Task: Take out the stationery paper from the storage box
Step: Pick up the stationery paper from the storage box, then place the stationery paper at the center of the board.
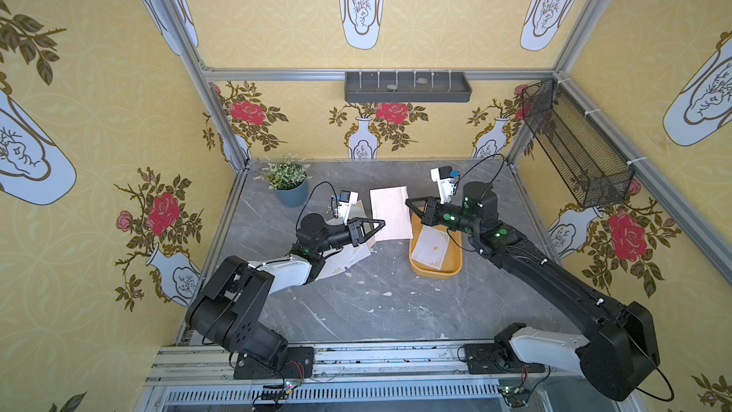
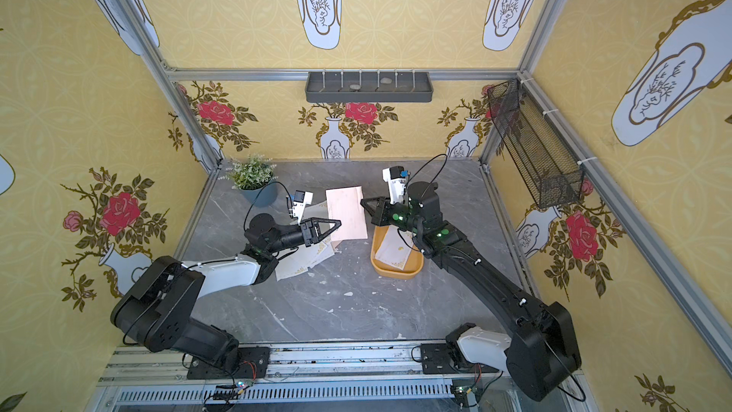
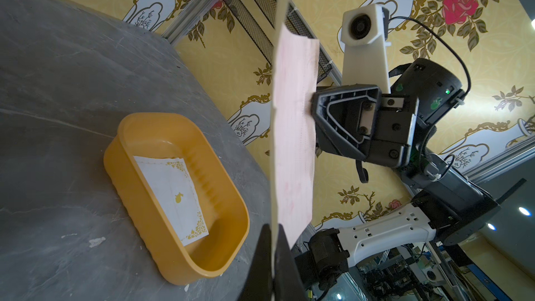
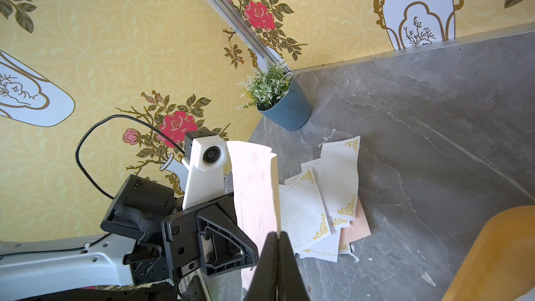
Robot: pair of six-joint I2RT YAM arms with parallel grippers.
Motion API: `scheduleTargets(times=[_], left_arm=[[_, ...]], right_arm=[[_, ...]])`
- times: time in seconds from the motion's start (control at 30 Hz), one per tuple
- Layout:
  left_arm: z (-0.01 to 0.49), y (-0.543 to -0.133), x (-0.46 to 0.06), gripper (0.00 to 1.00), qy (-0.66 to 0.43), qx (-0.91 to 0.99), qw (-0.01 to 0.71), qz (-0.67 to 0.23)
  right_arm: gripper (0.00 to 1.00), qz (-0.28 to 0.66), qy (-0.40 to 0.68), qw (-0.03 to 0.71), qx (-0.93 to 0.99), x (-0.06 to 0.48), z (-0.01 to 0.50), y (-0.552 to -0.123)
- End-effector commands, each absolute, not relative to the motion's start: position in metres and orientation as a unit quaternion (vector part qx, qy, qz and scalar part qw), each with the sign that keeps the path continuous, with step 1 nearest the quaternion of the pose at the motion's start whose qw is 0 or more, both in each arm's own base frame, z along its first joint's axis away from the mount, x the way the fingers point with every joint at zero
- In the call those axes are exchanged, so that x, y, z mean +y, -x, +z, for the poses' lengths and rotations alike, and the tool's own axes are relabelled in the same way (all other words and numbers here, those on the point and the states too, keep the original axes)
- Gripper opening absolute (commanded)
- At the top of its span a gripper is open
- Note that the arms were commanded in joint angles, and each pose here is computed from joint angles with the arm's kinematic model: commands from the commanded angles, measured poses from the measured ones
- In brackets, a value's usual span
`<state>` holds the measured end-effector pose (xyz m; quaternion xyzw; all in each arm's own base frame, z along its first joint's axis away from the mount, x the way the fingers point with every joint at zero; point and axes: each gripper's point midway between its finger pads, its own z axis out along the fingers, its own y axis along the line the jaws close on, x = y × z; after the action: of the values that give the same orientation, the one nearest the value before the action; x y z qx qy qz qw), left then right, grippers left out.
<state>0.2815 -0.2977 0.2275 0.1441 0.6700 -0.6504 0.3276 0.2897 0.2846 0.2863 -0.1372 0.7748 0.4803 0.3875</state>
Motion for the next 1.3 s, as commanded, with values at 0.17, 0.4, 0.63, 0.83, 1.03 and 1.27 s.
scheduleTargets(times=[0.17, 0.4, 0.63, 0.83, 1.03, 1.27], left_arm=[[0.218, -0.286, -0.292, 0.0, -0.139, 0.703, 0.342, -0.608], [0.185, -0.299, -0.252, 0.0, -0.093, 0.811, 0.359, -0.452], [0.146, -0.32, -0.175, 0.0, 0.05, 0.857, 0.342, -0.382], [0.108, -0.326, -0.141, 0.0, 0.129, 0.875, 0.305, -0.354], [0.09, -0.33, -0.142, 0.0, 0.137, 0.883, 0.284, -0.349], [0.07, -0.33, -0.139, 0.0, 0.143, 0.898, 0.257, -0.326]], right_arm=[[0.5, 0.458, 0.131, 0.416, 0.775, 0.276, 0.291, -0.294], [0.71, 0.424, 0.121, 0.431, 0.788, 0.263, 0.288, -0.296], [0.79, 0.274, 0.029, 0.416, 0.866, 0.221, 0.24, -0.328], [0.75, 0.155, -0.019, 0.35, 0.924, 0.198, 0.181, -0.344], [0.76, 0.092, -0.071, 0.317, 0.941, 0.179, 0.14, -0.347], [0.77, 0.036, -0.097, 0.258, 0.961, 0.166, 0.086, -0.339]])
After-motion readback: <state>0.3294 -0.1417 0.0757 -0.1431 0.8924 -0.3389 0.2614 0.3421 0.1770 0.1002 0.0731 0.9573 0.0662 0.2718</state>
